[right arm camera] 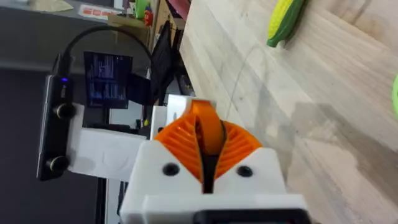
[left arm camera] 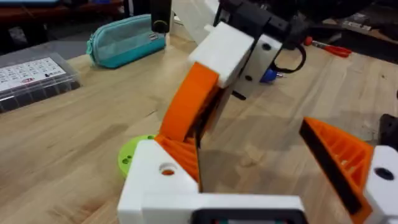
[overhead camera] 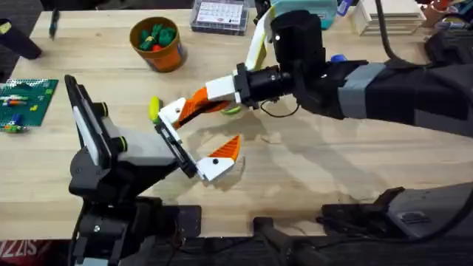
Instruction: Pick up the gripper from the table and insert it into the empty holder that is missing its gripper. Then pick up a screw, insert it into the mounting hole, and use the screwdriver to tighten it. Finally, clean up the table by picking up the vegetable and placing it into the bucket.
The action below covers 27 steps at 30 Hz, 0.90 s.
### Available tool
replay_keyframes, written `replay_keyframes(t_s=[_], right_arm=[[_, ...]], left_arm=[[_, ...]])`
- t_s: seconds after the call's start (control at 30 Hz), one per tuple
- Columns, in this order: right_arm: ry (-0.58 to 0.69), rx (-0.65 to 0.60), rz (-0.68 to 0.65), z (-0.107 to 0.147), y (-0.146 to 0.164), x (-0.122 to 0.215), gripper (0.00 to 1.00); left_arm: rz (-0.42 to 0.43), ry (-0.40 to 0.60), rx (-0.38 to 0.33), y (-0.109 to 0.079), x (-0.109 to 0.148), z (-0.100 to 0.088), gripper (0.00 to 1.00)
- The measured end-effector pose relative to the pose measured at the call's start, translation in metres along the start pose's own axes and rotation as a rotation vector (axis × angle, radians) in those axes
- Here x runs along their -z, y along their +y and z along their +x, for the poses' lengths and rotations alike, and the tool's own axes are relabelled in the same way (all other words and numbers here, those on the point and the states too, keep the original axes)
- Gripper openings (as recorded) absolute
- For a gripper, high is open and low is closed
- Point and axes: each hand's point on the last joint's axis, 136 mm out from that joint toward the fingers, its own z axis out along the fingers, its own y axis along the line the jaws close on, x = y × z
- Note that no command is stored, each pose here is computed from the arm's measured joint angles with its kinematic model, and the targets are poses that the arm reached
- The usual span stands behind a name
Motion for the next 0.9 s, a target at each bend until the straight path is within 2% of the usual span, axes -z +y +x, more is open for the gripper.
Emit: replay_keyframes(t_s=[0.17,0.33,0.57,0.9], right_arm=[[0.009,-0.011,0.005,0.003,-0.003,0.000,0.254],[0.019,-0.016,0.000,0.006,-0.003,0.000,0.345],[0.036,-0.024,-0.003,0.010,-0.004,-0.001,0.423],[0.053,-0.035,-0.024,0.011,-0.003,0.004,0.479]], left_arm=[[0.008,0.000,-0.012,-0.001,0.000,0.000,0.996],[0.027,0.000,-0.025,-0.005,0.000,0.000,0.996],[0.058,0.001,-0.039,-0.010,0.000,0.000,0.996],[0.085,-0.004,-0.058,-0.015,0.001,0.000,0.993]])
